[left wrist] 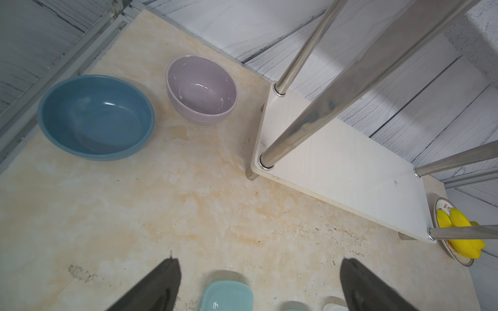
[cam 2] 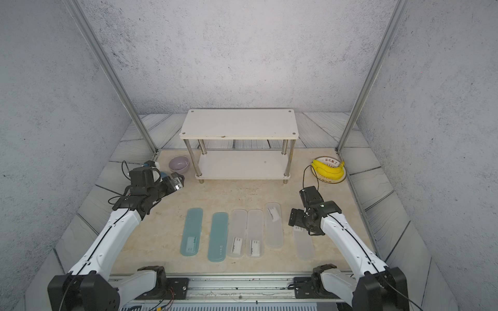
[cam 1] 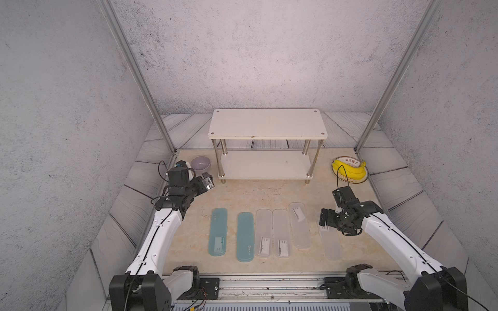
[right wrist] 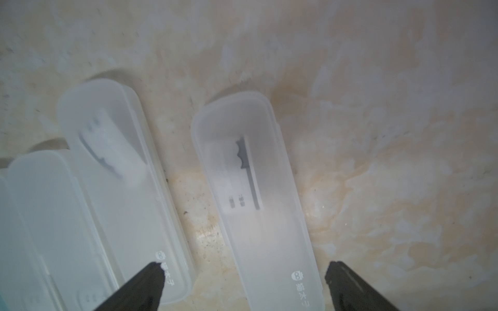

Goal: Place the pencil cases on the shelf according to color
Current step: Pick up the pencil case from the center of the board.

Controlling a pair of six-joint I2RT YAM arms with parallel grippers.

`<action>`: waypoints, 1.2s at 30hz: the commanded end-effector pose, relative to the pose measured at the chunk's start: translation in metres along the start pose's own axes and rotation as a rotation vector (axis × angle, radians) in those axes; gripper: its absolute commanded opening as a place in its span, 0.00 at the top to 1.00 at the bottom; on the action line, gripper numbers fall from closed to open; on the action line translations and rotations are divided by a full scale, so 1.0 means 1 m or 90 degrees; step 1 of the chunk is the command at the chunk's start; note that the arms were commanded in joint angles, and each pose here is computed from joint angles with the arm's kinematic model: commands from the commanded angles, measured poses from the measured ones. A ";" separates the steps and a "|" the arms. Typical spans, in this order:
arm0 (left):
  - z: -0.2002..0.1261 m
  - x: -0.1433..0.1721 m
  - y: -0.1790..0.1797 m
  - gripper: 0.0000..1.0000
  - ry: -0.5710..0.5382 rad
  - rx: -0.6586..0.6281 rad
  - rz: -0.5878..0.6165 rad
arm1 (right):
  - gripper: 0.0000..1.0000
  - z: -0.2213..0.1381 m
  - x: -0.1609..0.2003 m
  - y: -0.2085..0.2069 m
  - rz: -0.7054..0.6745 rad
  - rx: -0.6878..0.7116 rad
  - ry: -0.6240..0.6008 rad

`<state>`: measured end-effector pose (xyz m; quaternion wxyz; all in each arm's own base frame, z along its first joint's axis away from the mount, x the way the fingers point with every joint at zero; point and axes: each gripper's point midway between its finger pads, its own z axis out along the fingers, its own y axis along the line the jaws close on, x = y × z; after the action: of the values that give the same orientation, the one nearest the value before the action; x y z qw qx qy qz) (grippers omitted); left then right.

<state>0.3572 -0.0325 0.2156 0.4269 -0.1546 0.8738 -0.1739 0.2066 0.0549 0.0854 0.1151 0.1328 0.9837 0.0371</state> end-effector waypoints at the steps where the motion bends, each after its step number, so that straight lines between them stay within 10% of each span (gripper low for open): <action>1: -0.005 0.004 -0.008 0.01 0.001 0.027 0.027 | 0.00 0.005 0.013 0.005 0.014 0.025 0.021; 9: -0.016 0.004 -0.019 0.01 -0.013 0.037 0.056 | 0.00 0.020 0.013 -0.025 0.018 0.191 0.029; 27: -0.014 0.012 -0.032 0.01 -0.001 0.060 0.072 | 0.00 0.065 -0.002 -0.005 0.017 0.142 0.061; 36: -0.014 0.012 -0.030 0.01 -0.001 0.051 0.080 | 0.23 0.077 -0.031 0.009 -0.001 0.112 0.061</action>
<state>0.3442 -0.0608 0.2330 0.4482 -0.0902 0.8694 -0.1872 0.2375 0.0483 0.0209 0.0445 0.1527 0.9852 -0.0646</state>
